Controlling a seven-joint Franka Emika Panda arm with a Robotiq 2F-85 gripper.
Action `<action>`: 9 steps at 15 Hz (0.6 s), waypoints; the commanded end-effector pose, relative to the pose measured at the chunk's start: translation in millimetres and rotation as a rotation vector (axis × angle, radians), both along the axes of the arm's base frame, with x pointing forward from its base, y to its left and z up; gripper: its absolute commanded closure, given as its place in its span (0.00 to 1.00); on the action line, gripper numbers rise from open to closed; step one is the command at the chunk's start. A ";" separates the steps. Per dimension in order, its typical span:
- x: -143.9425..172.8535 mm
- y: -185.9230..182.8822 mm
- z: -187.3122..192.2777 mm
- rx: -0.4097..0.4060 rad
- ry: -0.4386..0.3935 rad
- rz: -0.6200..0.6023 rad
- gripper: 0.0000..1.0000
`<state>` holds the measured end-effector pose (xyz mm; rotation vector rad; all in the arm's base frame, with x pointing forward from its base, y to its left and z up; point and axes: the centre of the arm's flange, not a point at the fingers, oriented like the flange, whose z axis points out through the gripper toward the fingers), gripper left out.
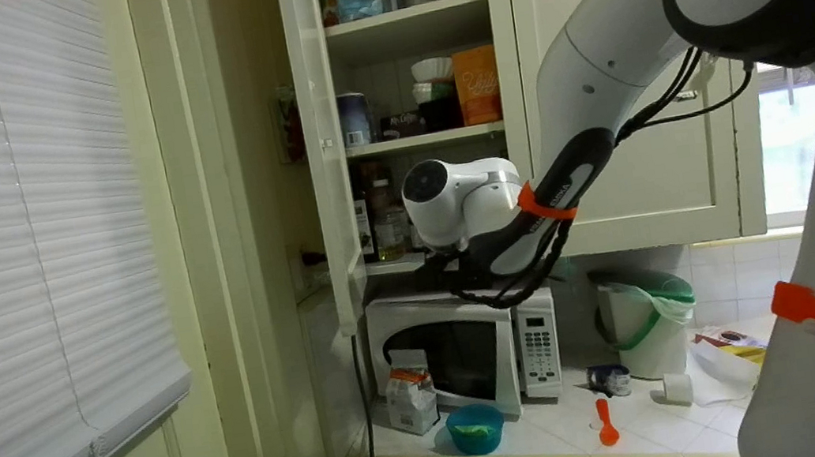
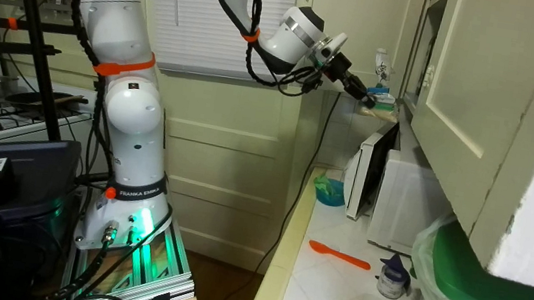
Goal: Remove the white plastic from the cabinet
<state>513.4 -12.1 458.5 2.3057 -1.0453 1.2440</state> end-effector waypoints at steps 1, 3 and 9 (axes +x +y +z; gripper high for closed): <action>-33.1 -15.4 -7.7 0.038 -0.043 -0.087 0.96; -40.3 -23.0 -11.5 0.063 -0.054 -0.117 0.96; -64.6 -54.4 -30.8 0.132 -0.068 -0.247 0.96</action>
